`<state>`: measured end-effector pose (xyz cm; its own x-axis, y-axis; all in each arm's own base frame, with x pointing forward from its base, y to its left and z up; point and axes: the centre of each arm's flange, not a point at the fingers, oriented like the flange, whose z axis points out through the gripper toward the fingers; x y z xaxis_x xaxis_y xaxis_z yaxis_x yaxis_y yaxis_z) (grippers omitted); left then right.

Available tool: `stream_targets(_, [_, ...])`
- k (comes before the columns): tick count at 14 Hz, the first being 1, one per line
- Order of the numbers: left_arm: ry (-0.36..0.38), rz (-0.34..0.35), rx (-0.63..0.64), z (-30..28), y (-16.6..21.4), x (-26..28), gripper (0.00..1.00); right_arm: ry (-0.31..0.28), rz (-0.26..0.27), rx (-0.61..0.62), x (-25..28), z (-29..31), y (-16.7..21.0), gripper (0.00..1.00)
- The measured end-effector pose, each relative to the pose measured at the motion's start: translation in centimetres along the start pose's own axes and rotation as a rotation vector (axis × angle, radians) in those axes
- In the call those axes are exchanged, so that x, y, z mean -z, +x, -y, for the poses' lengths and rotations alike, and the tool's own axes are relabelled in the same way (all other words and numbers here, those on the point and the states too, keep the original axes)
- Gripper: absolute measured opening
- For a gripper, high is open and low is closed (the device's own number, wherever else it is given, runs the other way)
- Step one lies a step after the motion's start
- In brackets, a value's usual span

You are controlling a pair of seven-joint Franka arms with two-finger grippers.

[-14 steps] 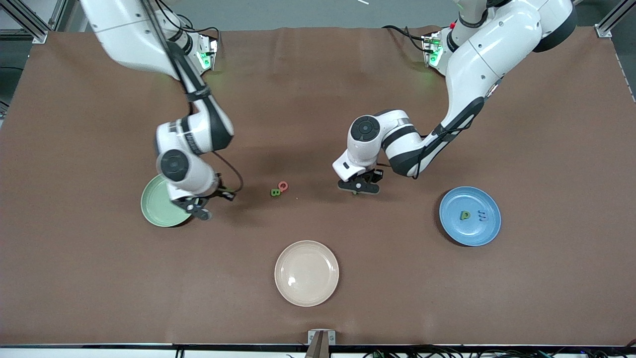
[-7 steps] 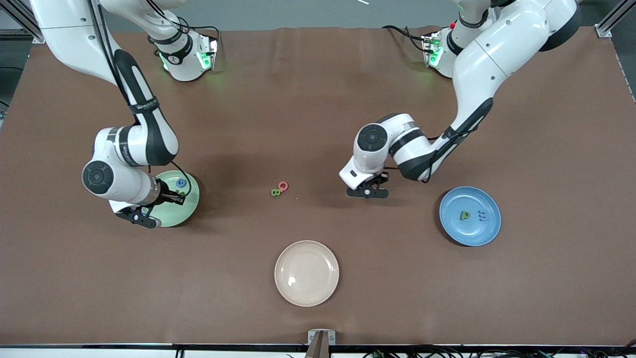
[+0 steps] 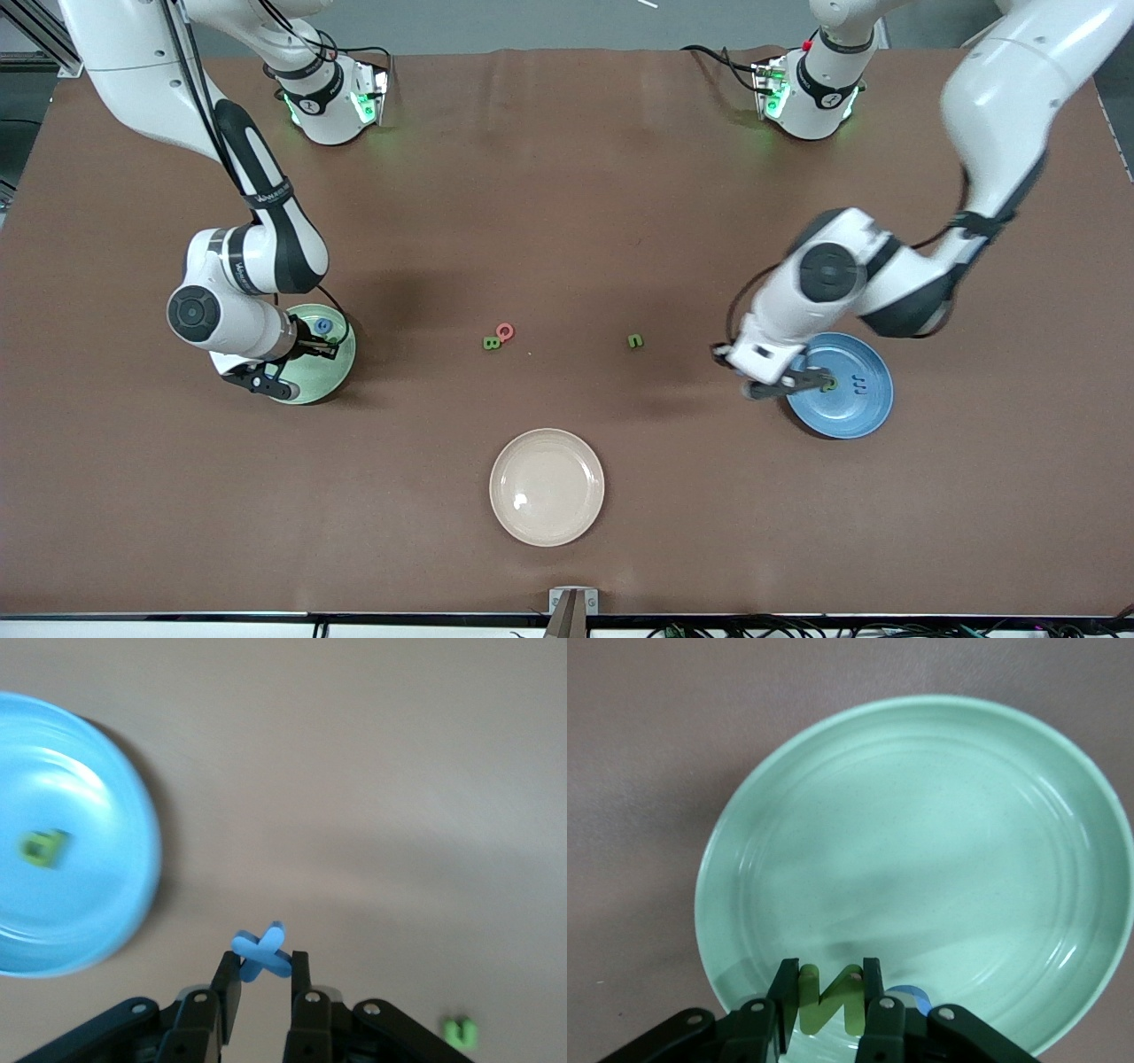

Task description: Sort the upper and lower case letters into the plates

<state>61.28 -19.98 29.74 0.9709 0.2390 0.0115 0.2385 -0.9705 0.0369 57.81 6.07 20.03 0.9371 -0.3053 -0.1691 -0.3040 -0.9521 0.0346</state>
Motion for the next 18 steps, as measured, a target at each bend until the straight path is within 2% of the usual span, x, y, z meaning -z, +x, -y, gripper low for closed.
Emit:
stream_targets(6, [0.048, 0.054, 0.159, 10.4, 3.7, -3.7, 0.27, -0.003, 0.005, 0.004, -1.2, 0.2, -0.2, 0.33])
stream_targets(7, [0.058, 0.067, 0.174, 11.4, 3.8, -4.6, 0.33, -0.003, 0.005, 0.004, -1.2, 0.2, -0.2, 0.38])
stream_targets(10, [0.065, 0.09, 0.187, 12.2, 3.7, -6.0, 0.62, -0.004, 0.007, 0.005, -1.1, 0.3, -0.2, 0.67])
stream_targets(13, [0.057, 0.085, 0.179, 9.2, 2.6, -5.7, 0.93, -0.017, 0.054, 0.018, 1.4, 1.4, 0.4, 0.98])
stream_targets(14, [0.055, 0.082, 0.179, 7.0, 1.7, -5.5, 1.0, -0.019, 0.069, 0.02, 3.1, 2.0, 0.7, 1.0])
stream_targets(16, [0.051, 0.072, 0.18, 0.9, -1.2, -5.2, 1.0, -0.015, 0.062, -0.005, 5.8, 3.9, 0.9, 1.0])
stream_targets(18, [0.045, 0.054, 0.174, -5.6, -4.9, -4.8, 0.99, -0.014, 0.04, -0.061, 6.3, 7.2, -0.4, 1.0])
